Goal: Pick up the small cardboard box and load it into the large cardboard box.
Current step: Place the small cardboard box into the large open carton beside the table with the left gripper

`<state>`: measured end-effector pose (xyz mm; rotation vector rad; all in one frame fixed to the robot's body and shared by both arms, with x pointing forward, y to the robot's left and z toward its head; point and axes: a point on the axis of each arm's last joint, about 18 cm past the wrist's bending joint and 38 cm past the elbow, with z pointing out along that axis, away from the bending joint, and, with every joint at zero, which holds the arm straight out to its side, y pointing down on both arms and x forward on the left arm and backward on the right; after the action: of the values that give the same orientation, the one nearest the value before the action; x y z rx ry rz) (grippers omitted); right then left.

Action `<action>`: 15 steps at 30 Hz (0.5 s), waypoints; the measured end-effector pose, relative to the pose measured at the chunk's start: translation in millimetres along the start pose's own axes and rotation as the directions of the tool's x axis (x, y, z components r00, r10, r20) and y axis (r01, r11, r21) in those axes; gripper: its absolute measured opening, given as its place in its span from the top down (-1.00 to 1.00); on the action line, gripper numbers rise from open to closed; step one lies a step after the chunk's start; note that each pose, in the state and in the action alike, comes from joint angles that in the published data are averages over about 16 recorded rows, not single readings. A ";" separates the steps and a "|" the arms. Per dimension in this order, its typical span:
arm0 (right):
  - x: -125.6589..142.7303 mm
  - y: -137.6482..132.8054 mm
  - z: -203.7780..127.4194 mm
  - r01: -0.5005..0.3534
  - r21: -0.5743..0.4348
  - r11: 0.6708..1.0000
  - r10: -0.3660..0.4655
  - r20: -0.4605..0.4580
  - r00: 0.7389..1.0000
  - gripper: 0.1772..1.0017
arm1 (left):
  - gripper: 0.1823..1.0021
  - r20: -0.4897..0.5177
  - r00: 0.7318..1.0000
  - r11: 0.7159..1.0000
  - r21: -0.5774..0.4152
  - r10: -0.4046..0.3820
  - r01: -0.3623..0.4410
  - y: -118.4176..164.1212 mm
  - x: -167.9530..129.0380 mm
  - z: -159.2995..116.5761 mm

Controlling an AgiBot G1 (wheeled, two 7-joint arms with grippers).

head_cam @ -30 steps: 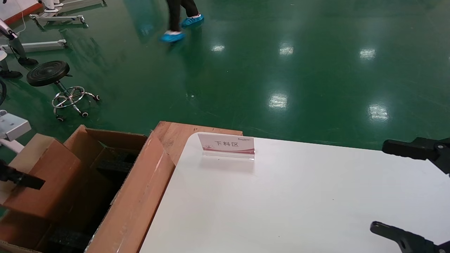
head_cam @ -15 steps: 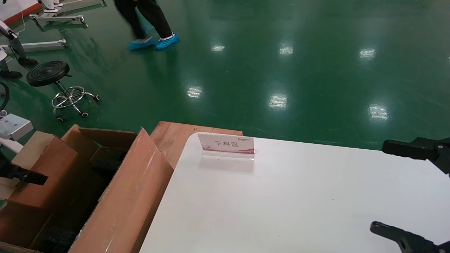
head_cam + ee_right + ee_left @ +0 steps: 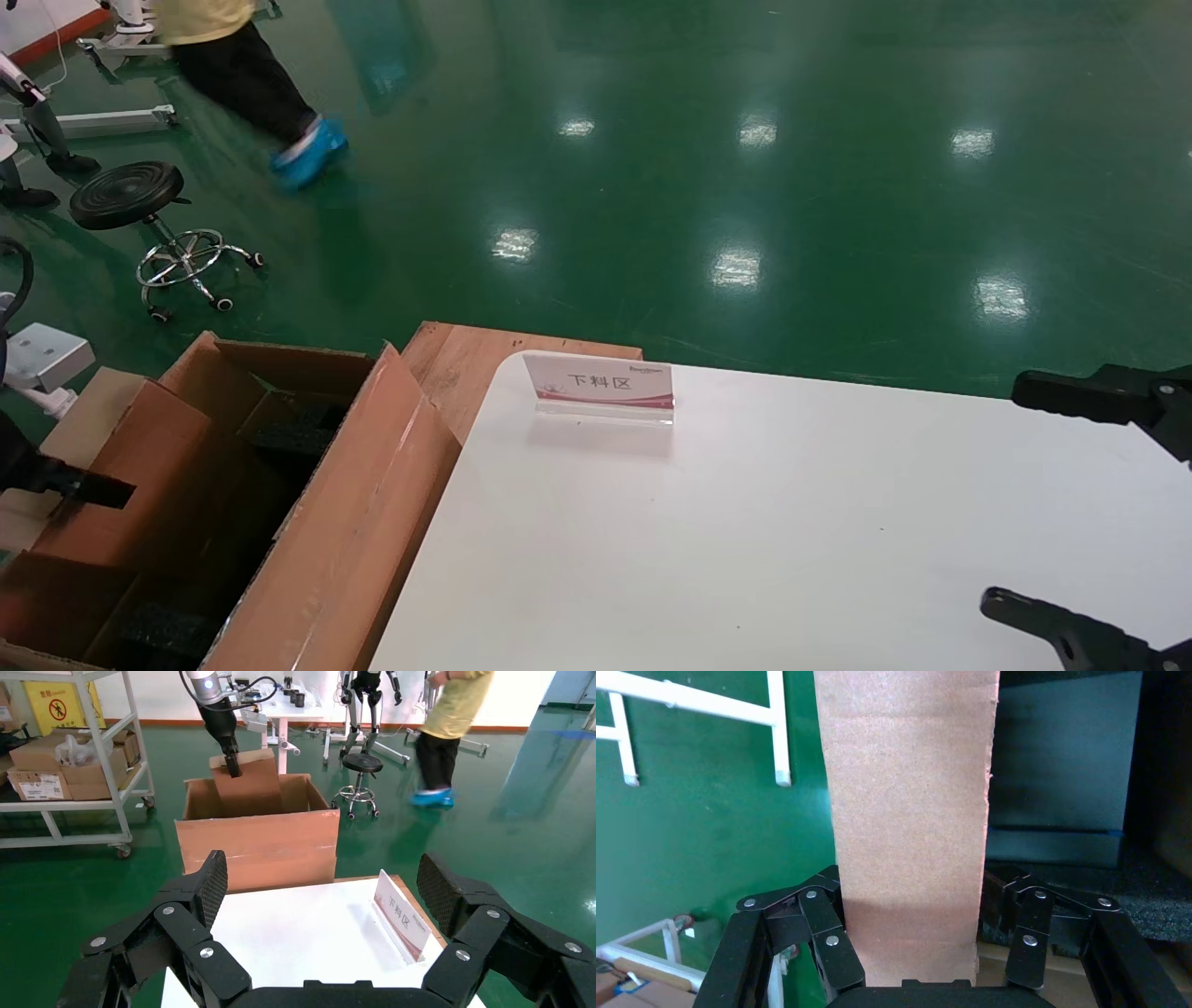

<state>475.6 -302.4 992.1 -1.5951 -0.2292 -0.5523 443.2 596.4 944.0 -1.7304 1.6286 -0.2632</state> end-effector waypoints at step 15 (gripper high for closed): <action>0.0 0.0 0.0 0.000 0.000 1.000 0.000 0.000 1.000 -1.00 | 0.83 0.004 1.000 1.000 -0.017 -0.021 0.021 12.9 0.5 15.6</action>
<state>475.6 -302.4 992.1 -1.5951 -0.2292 -0.5523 442.6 602.6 924.8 -1.7606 1.6156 -0.2562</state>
